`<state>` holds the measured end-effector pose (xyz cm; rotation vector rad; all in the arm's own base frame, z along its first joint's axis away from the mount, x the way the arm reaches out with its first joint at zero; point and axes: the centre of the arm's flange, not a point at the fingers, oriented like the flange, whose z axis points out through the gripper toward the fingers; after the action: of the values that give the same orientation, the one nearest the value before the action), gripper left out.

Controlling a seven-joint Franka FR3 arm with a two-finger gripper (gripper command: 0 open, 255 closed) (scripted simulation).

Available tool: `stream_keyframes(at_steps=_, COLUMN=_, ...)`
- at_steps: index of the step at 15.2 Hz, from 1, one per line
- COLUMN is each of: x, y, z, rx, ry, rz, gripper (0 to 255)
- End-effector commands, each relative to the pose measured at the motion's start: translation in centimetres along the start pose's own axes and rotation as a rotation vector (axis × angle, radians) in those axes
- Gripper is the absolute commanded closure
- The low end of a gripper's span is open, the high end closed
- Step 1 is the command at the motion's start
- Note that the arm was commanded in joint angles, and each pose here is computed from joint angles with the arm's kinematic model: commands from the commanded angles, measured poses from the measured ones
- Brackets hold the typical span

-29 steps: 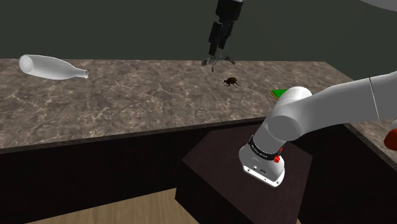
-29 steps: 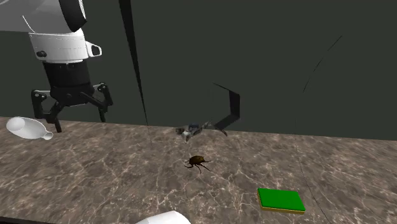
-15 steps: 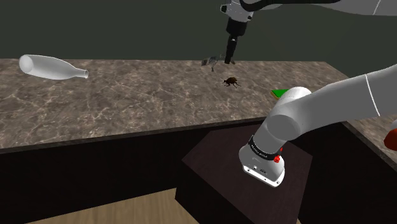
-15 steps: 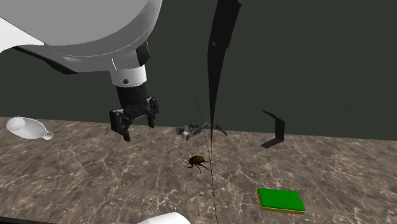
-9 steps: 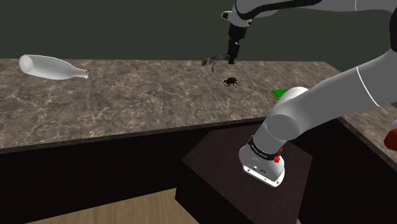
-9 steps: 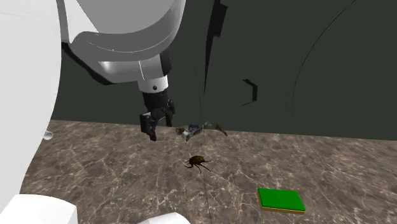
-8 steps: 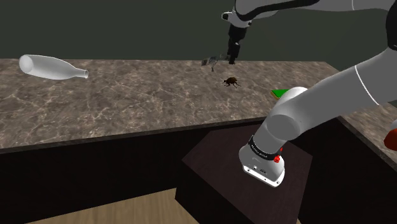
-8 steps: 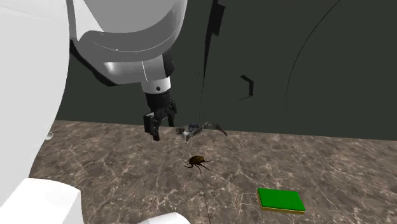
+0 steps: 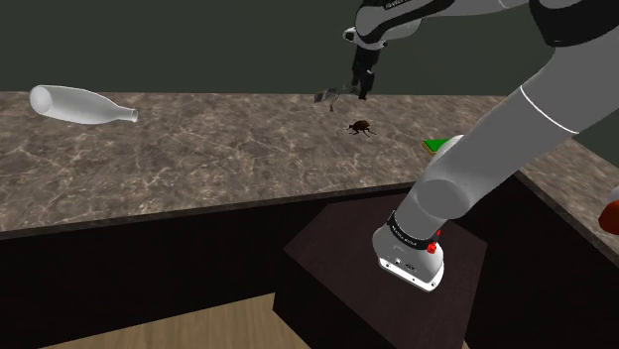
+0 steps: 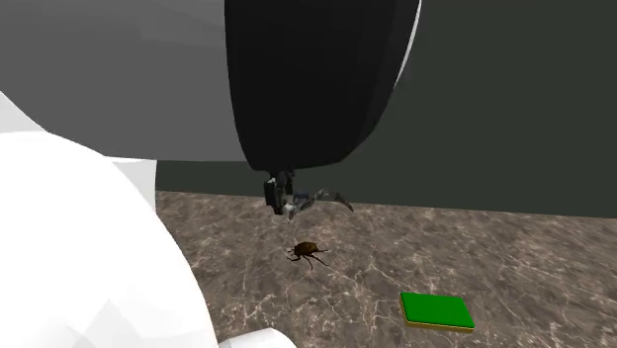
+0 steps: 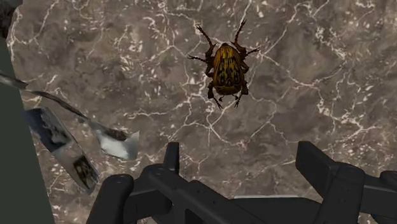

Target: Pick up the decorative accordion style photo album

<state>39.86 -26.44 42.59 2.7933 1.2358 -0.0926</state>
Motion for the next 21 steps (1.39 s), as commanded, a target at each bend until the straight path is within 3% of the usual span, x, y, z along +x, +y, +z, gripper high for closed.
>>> stream_keyframes(at_steps=1, x=-0.6, y=2.3, z=1.0, rx=-0.012, ry=-0.01, rz=-0.052, gripper=0)
stream_keyframes(at_steps=18, x=-0.8, y=21.3, z=9.6, rx=-0.097, ry=-0.082, rz=-0.454, gripper=0)
stream_keyframes(at_steps=21, x=-0.6, y=21.2, z=11.2, rx=-0.097, ry=-0.082, rz=-0.454, gripper=0)
